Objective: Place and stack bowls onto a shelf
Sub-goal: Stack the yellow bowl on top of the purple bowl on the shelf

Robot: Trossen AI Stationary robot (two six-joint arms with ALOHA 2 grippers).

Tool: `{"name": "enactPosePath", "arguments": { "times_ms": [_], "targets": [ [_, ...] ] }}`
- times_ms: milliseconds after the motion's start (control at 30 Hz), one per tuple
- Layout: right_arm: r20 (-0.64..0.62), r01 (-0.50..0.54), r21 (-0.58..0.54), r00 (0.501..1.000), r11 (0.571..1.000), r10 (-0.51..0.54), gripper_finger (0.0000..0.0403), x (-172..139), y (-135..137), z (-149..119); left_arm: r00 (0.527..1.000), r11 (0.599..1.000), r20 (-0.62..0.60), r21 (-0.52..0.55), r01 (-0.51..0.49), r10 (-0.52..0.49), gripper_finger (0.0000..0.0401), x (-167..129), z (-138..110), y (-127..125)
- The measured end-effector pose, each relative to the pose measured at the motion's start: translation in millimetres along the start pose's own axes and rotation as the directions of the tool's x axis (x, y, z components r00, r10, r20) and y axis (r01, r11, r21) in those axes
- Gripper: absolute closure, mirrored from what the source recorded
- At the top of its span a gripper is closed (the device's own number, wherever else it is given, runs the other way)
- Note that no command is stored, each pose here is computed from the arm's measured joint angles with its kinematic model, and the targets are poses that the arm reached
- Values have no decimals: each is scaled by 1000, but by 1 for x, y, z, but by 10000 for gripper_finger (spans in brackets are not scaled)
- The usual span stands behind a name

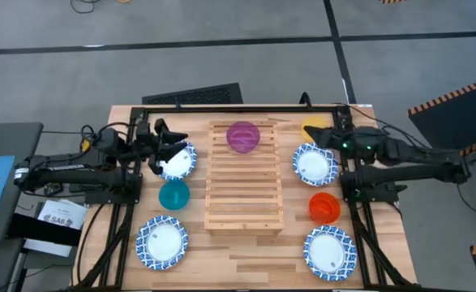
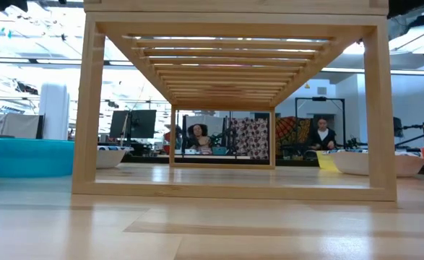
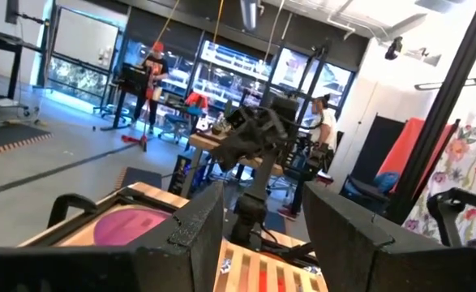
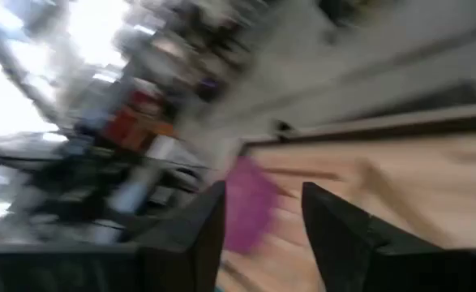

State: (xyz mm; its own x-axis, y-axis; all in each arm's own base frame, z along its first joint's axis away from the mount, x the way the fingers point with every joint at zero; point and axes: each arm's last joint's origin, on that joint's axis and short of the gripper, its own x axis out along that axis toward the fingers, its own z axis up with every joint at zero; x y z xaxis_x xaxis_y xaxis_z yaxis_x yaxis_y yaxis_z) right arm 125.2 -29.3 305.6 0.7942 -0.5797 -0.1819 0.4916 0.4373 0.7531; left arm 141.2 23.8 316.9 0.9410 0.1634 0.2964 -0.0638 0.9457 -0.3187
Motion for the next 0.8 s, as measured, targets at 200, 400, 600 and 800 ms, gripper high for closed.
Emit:
{"name": "enactPosePath", "arguments": {
  "times_ms": [200,400,600,800],
  "targets": [
    [-51,491,45,871,870,-489,184,4,-22,20,1000,1000,-13,-13,-17,17,247,0,-2,1],
    [-155,770,34,634,638,-757,187,32,-58,30,999,999,-7,-16,-33,33,247,0,-1,1],
    [-204,892,9,445,453,-872,193,66,-92,35,999,998,-5,-46,-37,37,247,0,-1,1],
    [-299,925,8,364,379,-882,200,82,-124,19,999,998,-5,-50,-36,36,247,0,-1,1]
  ]
}}
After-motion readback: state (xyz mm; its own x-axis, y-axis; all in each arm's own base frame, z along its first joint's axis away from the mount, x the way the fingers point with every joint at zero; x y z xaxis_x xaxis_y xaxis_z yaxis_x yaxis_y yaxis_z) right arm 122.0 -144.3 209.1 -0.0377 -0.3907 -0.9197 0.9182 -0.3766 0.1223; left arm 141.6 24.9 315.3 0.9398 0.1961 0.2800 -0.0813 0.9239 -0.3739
